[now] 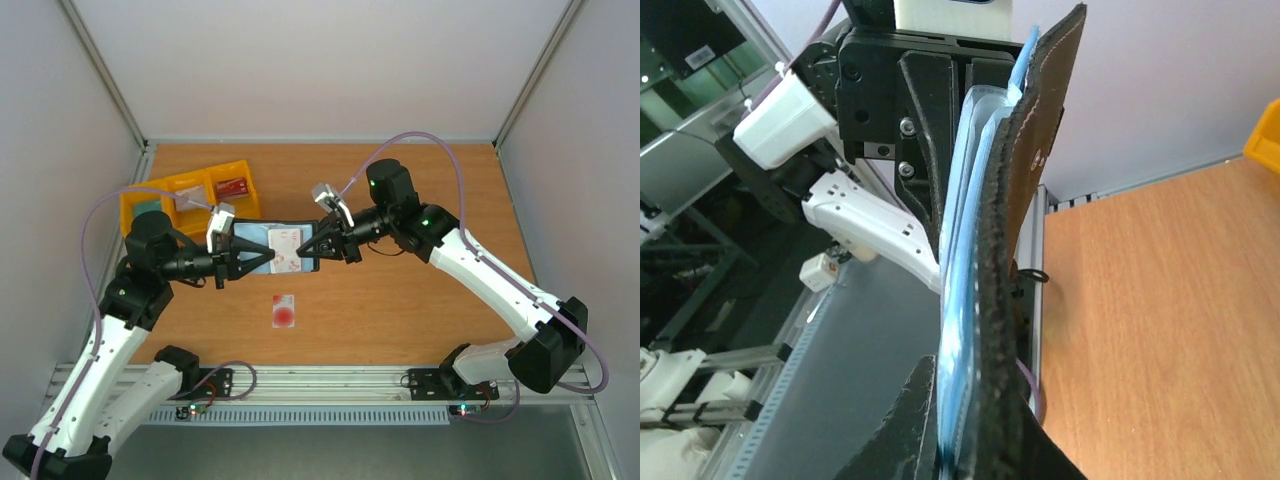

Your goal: Take the credit cards out of the card holder

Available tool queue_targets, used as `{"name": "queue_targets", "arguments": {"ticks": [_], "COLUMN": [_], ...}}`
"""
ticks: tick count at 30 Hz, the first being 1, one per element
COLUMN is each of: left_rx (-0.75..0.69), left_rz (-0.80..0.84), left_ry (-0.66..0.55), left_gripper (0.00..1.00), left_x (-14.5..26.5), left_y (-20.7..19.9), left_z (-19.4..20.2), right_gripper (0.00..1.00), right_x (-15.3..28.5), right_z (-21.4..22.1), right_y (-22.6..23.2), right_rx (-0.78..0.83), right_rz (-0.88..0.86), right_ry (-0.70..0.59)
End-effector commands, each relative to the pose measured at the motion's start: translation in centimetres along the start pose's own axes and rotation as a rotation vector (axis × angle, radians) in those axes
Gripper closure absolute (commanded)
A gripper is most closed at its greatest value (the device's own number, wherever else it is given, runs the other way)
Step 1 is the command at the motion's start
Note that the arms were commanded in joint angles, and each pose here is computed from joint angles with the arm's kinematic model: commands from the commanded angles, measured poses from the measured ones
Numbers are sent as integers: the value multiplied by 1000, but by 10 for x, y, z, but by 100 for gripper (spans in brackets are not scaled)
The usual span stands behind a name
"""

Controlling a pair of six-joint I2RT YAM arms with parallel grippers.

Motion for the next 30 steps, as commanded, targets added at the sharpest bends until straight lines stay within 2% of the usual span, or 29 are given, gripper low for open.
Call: {"name": "queue_targets", "arguments": {"ticks": [1,9,16,19,25,29,30], "left_rx": [-85,-95,-108,-108,-108,-101,-102], "left_rz": [26,19,34,34,38,33,32], "left_ry": [-33,-26,-25,-26,-37,-41,-43], "left_gripper": [100,100,100,100,100,100,100], "left_x": [3,4,3,3,2,1,1], "left_y": [-9,-9,-7,-8,-6,-4,-4], "left_z": [-6,-6,-4,-4,-6,-6,-6], "right_gripper": [98,99,91,81,81,65,64], "right_x": [7,21,20,20,20,17,16], "right_z": [1,4,1,1,0,-1,-1], "right_y": [7,5,5,5,5,3,3], "right_rx": [13,-4,-12,-9,-12,-20,-20], "right_rz": [-22,-2,-30,-26,-38,-39,-43], "right_ry": [-4,-8,-19,-21,-29,-30,-28]}}
Point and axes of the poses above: each gripper's point midway between its finger pads, its own x axis back along the fingers, its own y axis along the line the jaws close on, z = x × y, the point moved 10 cm from there along x, back along the fingers, and after that the axes turned 1 degree about x, right-handed, at the moved point
